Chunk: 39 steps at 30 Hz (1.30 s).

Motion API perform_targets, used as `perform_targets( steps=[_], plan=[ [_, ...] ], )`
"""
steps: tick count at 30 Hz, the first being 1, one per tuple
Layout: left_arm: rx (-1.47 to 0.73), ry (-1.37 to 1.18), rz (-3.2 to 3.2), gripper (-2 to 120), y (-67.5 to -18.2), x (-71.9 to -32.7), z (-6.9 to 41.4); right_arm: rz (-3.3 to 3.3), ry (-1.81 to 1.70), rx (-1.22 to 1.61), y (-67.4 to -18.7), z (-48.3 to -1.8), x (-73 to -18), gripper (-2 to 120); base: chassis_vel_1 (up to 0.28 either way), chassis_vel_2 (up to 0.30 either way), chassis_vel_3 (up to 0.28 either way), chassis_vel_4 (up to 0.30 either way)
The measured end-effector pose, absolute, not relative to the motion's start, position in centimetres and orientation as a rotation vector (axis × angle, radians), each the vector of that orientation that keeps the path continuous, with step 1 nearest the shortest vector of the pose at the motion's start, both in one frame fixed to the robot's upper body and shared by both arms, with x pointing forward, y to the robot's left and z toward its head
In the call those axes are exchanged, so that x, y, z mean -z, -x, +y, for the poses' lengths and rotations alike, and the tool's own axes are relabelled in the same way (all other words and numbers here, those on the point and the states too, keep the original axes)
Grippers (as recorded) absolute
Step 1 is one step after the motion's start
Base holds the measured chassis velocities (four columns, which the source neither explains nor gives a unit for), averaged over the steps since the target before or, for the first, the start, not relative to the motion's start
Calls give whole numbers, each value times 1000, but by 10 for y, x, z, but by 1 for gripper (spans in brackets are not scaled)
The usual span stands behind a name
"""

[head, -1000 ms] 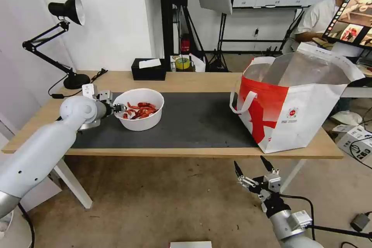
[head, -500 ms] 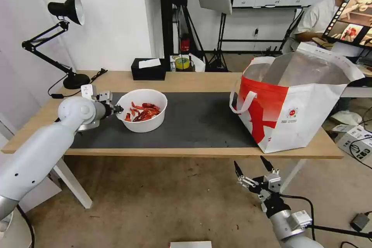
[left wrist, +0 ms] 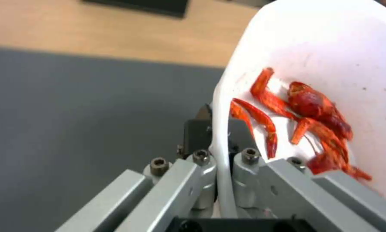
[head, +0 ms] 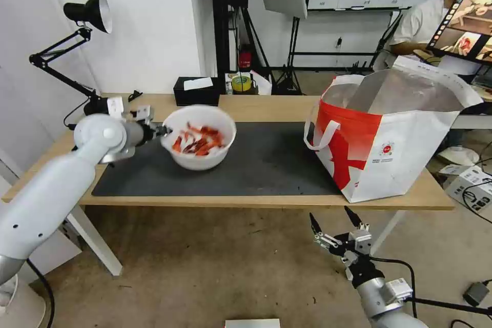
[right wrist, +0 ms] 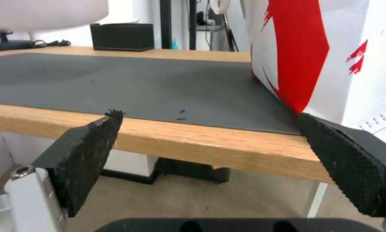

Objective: Pick up the trash from the table and place it into the takeout bag.

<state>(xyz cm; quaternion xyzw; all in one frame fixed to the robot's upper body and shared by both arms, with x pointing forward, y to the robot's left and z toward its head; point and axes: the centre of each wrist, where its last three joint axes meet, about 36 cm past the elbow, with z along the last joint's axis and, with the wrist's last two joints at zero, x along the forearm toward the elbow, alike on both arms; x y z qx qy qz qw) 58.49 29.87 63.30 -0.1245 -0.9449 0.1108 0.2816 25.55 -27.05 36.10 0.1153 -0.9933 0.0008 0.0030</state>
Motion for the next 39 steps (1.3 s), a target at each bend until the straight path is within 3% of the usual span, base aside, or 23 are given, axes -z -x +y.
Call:
perform_targets(
  steps=[19,29,39],
  plan=[
    [-329,655,-2607,0,-616,-761,154,-3115,-361,-3,-255,-270,-361,100,0,0,0,0],
    [-415,751,-2584,0,-618,-783,74,-3115,-361,-3,-255,-270,-361,100,0,0,0,0],
    [-488,726,-2574,0,-618,-776,9,-3115,-361,-3,-255,-270,-361,100,0,0,0,0]
  ],
)
